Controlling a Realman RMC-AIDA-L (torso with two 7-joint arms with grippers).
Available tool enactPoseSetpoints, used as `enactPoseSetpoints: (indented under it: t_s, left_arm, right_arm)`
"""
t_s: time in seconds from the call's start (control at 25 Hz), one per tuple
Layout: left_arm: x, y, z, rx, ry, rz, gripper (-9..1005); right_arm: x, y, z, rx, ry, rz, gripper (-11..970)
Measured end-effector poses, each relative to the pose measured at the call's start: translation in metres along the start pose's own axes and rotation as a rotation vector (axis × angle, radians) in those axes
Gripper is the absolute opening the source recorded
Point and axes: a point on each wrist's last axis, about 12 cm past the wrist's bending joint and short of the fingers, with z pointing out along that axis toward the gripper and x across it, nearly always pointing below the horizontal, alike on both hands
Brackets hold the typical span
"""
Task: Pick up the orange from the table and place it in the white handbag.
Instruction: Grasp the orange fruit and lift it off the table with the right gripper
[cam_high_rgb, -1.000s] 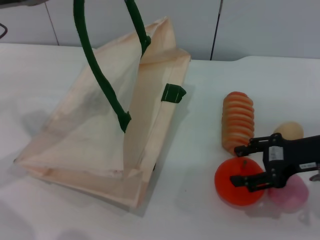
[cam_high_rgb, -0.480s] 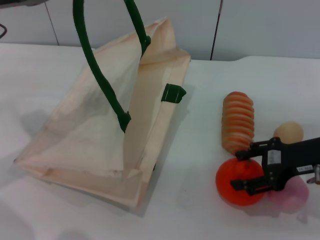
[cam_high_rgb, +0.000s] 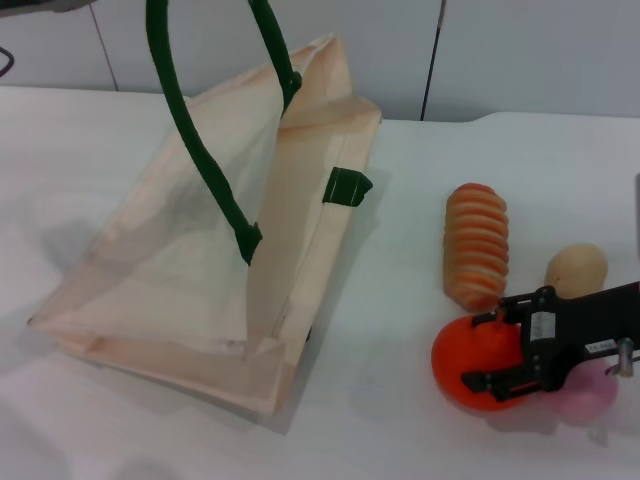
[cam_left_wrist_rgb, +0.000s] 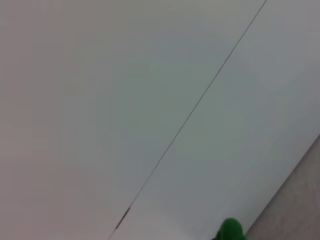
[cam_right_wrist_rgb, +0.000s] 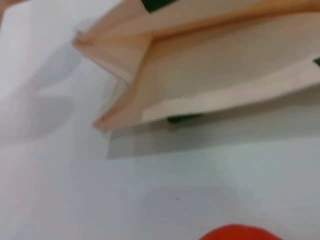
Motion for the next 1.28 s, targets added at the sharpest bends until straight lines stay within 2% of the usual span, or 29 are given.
enactPoseSetpoints:
  t_s: [0.56, 0.76, 1.28]
  left_arm:
    - [0.0008, 0.0006, 0.0001, 0.000, 0.000, -0.004, 119]
    - [0.0010, 0.0007, 0.0005, 0.000, -0.001, -0.005, 119]
    - [0.0011, 0.0008, 0.0007, 0.001, -0.001, -0.005, 120]
  right_arm:
    - [0.0000, -0.0021, 0.0023, 0.023, 0.030, 0.017, 789]
    - [-0.0006, -0.0028, 0.0017, 0.026, 0.030, 0.026, 572]
    - [-0.0027, -0.0048, -0.0008, 0.032, 0.025, 0.040, 455]
